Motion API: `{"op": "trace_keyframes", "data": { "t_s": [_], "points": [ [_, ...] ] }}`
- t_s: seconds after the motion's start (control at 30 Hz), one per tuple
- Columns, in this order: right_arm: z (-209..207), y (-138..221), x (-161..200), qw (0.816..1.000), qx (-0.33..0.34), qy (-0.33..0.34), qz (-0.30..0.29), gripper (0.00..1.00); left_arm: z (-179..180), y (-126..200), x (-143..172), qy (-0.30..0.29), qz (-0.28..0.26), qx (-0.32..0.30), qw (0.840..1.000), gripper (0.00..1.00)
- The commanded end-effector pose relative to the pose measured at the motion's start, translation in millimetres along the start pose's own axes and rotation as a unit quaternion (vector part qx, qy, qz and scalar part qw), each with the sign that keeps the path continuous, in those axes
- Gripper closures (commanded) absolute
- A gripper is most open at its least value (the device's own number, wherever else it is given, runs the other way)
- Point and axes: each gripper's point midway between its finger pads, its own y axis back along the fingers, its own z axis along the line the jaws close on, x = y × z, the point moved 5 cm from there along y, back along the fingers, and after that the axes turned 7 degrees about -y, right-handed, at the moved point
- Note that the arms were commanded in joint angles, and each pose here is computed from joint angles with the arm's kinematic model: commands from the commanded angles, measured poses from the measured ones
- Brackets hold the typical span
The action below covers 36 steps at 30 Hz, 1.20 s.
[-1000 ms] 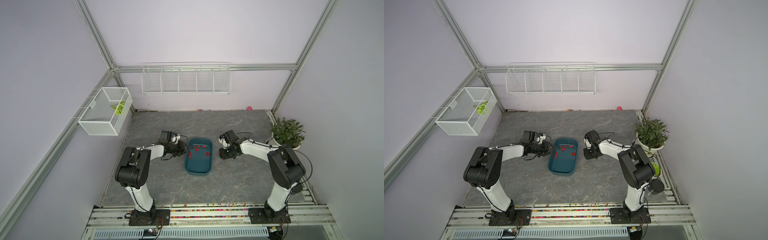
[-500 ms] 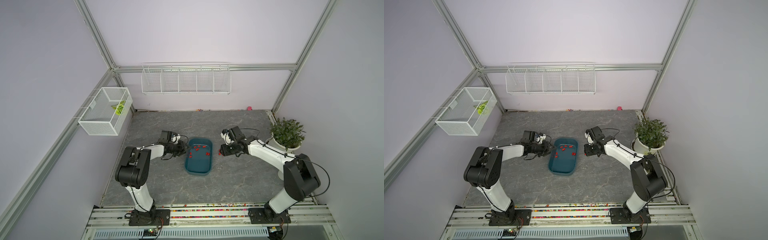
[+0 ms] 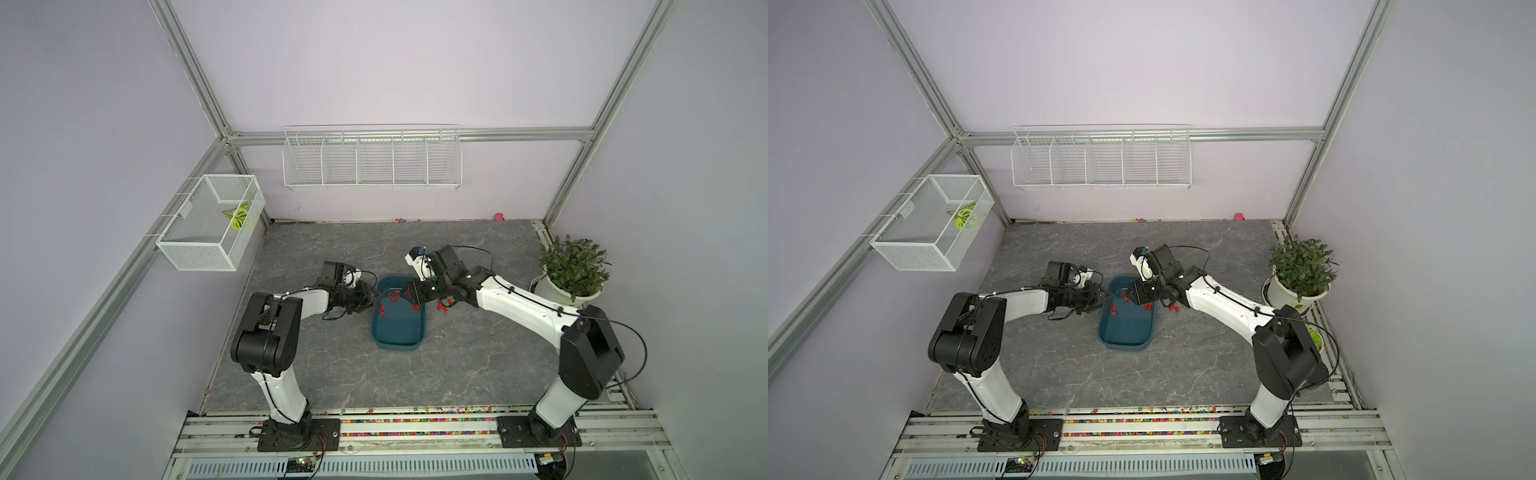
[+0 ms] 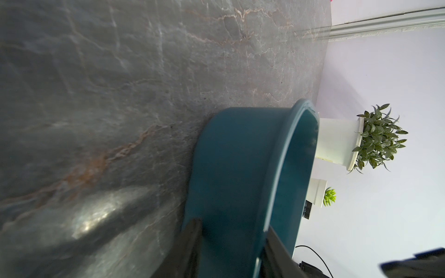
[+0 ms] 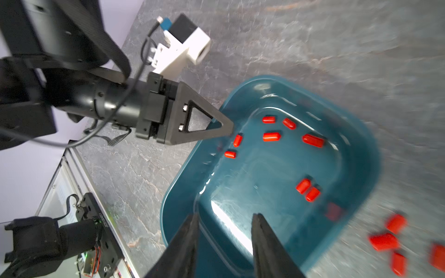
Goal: Take the screw protection sleeves out of the storage box
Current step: Pick up the screw protection sleeve from the storage box.
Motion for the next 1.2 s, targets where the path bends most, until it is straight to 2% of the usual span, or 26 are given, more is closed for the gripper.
{"op": "trace_keyframes", "data": {
  "t_s": [0.0, 0.27, 0.57, 0.73, 1.17],
  "points": [
    [19, -15, -6, 0.999, -0.039, -0.011, 0.008, 0.60, 1, -5, -2, -0.003, 0.006, 0.003, 1.000, 0.59],
    [13, -45, -8, 0.997, -0.023, -0.056, 0.054, 0.63, 1, -2, -3, -0.005, -0.002, 0.002, 1.000, 0.59],
    [3, -54, -6, 0.996, -0.008, -0.079, 0.036, 0.73, -1, 3, -3, -0.006, -0.016, 0.008, 1.000, 0.59],
    [-4, -61, 4, 0.996, -0.003, -0.076, 0.051, 0.77, -2, 5, -3, -0.010, -0.018, 0.014, 1.000, 0.57],
    [-19, -100, 18, 0.993, -0.005, -0.085, 0.084, 0.77, -5, 11, -2, -0.016, -0.031, 0.024, 0.999, 0.56]
  ]
}}
